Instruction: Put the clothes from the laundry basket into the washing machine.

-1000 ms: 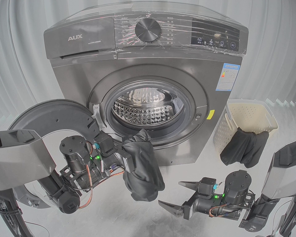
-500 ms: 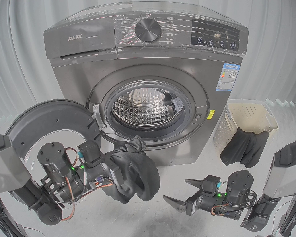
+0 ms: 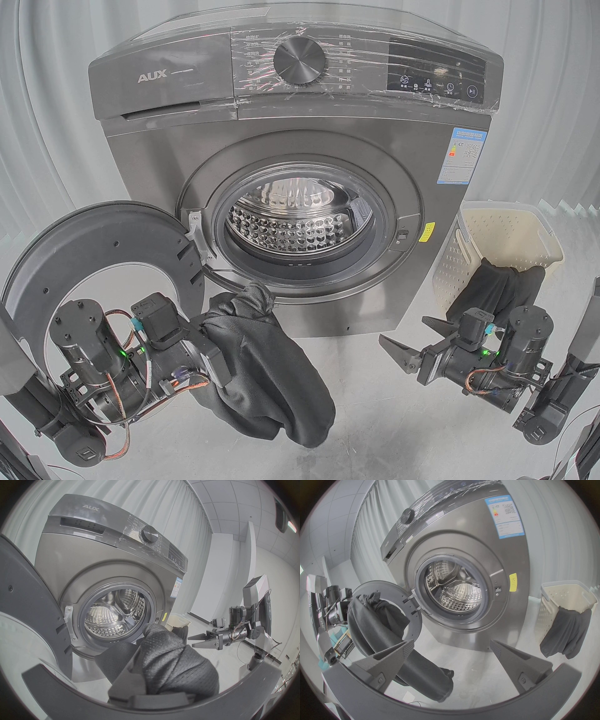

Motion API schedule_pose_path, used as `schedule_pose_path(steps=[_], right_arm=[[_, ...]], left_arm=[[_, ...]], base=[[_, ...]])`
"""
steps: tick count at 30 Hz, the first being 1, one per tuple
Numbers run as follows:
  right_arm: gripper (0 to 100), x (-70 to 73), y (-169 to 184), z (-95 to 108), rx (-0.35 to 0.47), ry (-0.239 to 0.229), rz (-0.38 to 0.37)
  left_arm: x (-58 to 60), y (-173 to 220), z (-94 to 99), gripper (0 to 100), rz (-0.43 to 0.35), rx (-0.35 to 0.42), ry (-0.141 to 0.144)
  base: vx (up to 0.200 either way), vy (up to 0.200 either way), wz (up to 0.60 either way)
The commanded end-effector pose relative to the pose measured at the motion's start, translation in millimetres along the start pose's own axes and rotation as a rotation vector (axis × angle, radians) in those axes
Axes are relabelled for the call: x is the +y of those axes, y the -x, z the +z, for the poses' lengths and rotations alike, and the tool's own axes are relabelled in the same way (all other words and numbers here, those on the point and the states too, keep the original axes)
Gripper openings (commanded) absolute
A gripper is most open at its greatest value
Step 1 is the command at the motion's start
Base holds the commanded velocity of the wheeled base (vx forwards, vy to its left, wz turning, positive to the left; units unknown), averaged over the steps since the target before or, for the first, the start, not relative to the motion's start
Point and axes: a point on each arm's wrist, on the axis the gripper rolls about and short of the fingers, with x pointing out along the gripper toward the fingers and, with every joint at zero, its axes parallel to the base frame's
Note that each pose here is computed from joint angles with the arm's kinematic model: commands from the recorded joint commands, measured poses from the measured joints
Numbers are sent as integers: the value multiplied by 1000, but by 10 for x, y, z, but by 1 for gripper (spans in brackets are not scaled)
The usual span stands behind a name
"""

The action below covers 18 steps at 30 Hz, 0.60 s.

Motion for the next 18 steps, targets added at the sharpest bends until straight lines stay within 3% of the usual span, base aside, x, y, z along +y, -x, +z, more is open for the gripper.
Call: schedule_pose_path(steps=[1, 6, 16, 18], right_arm=[[100, -47, 45, 96, -40, -9, -18], [100, -107, 44, 111, -46, -13, -39], [100, -82, 42, 95, -39, -13, -31], [100, -81, 41, 102, -42, -13, -30]], left_arm=[[16, 20, -9, 0, 20, 4, -15], [42, 27, -6, 0, 34, 3, -18], [84, 62, -42, 0, 50, 24, -31], [84, 79, -67, 0, 50, 38, -36]], base=[[0, 0, 0], [0, 0, 0], [0, 0, 0], [200, 0, 0]])
